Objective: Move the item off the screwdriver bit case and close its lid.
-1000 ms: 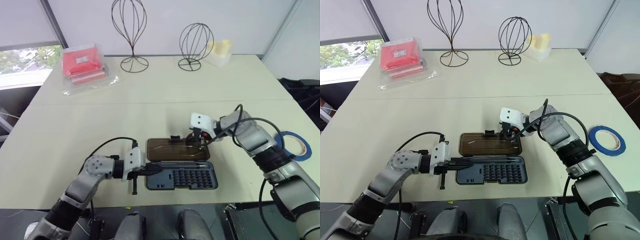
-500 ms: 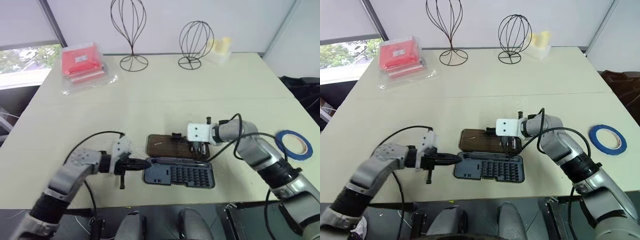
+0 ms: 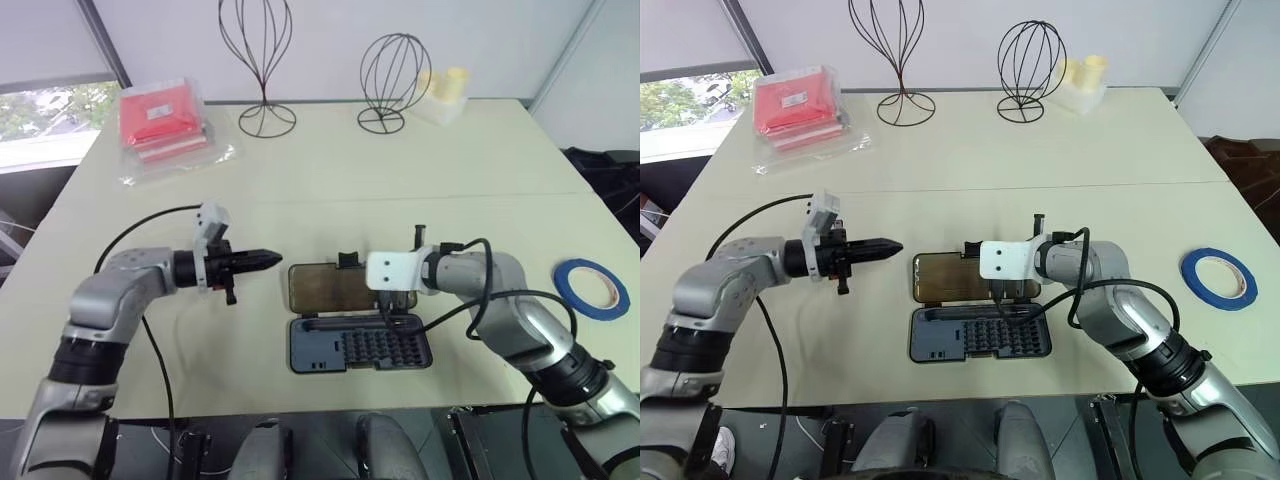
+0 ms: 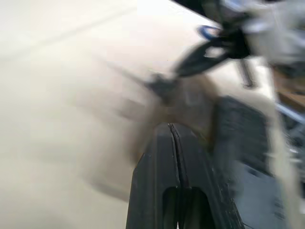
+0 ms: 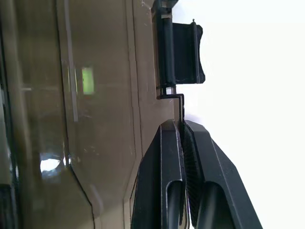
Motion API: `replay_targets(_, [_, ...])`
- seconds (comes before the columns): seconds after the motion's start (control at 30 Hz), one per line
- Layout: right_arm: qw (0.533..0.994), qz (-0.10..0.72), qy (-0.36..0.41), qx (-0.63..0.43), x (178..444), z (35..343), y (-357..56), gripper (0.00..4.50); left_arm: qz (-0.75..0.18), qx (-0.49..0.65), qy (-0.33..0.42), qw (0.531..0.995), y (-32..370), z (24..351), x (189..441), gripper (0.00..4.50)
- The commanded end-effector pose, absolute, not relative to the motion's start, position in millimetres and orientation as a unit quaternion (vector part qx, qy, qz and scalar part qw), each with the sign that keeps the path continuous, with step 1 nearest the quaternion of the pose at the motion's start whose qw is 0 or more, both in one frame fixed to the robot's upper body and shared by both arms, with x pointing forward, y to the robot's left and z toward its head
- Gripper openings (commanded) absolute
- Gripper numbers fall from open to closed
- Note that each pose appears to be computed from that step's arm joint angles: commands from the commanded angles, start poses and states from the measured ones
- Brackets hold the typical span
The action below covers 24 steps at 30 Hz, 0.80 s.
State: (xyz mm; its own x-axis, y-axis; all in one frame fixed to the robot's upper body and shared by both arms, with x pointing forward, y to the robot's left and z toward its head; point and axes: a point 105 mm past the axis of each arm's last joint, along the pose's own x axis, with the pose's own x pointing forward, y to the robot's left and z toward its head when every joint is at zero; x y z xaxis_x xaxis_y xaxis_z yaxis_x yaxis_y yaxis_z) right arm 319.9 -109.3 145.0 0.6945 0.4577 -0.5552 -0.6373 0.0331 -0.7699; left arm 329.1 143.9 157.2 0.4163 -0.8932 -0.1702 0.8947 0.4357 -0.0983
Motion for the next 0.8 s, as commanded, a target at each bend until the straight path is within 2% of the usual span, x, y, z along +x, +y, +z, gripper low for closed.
replay_targets(0.03, [0.717, 0.376, 0.057, -0.584, 316.3, 157.6, -105.0, 0.06, -0.515, 0.022, 0.076, 0.853, 143.3, 162.9, 343.1, 0.00])
replay_targets(0.17, [0.708, 0.383, 0.068, -0.589, 310.5, 150.9, -105.2, 0.06, -0.501, 0.044, 0.075, 0.861, 137.4, 149.5, 357.1, 0.00])
replay_targets(0.47, [0.713, 0.381, 0.065, -0.584, 307.8, 157.2, -103.0, 0.06, -0.533, 0.094, 0.101, 0.835, 116.6, 105.1, 354.7, 0.00])
replay_targets(0.8, [0.712, 0.377, 0.069, -0.589, 308.9, 157.4, -104.7, 0.06, -0.572, 0.088, 0.111, 0.808, 104.6, 95.7, 343.7, 0.00])
